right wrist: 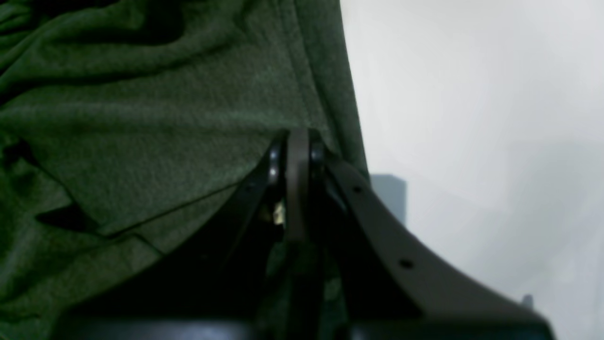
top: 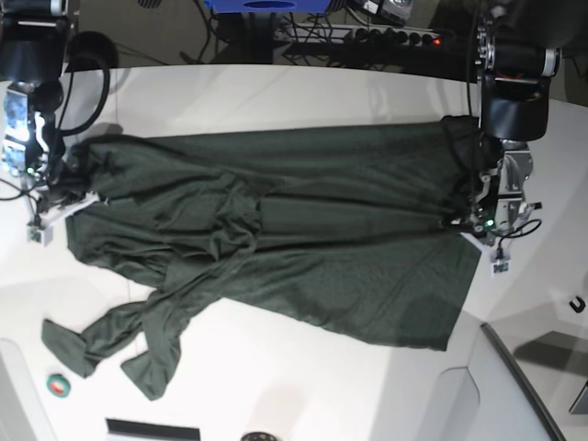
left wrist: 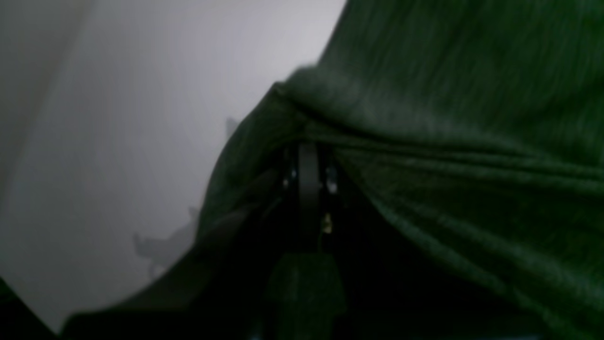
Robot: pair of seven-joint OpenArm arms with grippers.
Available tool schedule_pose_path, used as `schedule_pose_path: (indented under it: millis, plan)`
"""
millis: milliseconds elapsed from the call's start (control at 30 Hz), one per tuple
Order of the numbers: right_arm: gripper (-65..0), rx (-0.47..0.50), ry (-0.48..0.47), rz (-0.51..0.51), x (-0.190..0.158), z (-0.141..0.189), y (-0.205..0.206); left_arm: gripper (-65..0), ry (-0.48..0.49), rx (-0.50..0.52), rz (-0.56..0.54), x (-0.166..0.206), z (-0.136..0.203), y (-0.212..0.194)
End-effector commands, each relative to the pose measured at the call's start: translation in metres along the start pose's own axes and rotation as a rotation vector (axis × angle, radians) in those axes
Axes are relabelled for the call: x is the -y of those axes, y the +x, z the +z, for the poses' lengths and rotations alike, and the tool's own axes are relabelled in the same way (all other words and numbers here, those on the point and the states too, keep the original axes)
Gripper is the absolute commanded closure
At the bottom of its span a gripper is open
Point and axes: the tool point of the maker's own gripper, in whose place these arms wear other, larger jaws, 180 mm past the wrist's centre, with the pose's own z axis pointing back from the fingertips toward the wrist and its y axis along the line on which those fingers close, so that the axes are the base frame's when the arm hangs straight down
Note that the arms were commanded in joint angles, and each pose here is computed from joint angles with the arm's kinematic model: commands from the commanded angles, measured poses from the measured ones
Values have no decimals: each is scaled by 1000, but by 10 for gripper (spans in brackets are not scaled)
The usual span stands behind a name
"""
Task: Layout the t-shirt on the table in an organized manner, then fold the t-shirt properly
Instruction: 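Release the shirt with both grippers and raise them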
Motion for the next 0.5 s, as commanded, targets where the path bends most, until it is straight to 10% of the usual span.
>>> schedule_pose_path:
  millis: [0, 467]
  plan:
    - [-8, -109, -52, 17, 15, -1, -22, 0, -83, -72, 8, 25, 0, -16]
    - [-44, 138, -30, 99, 7, 30, 36, 0, -134, 32, 100, 30, 29, 30]
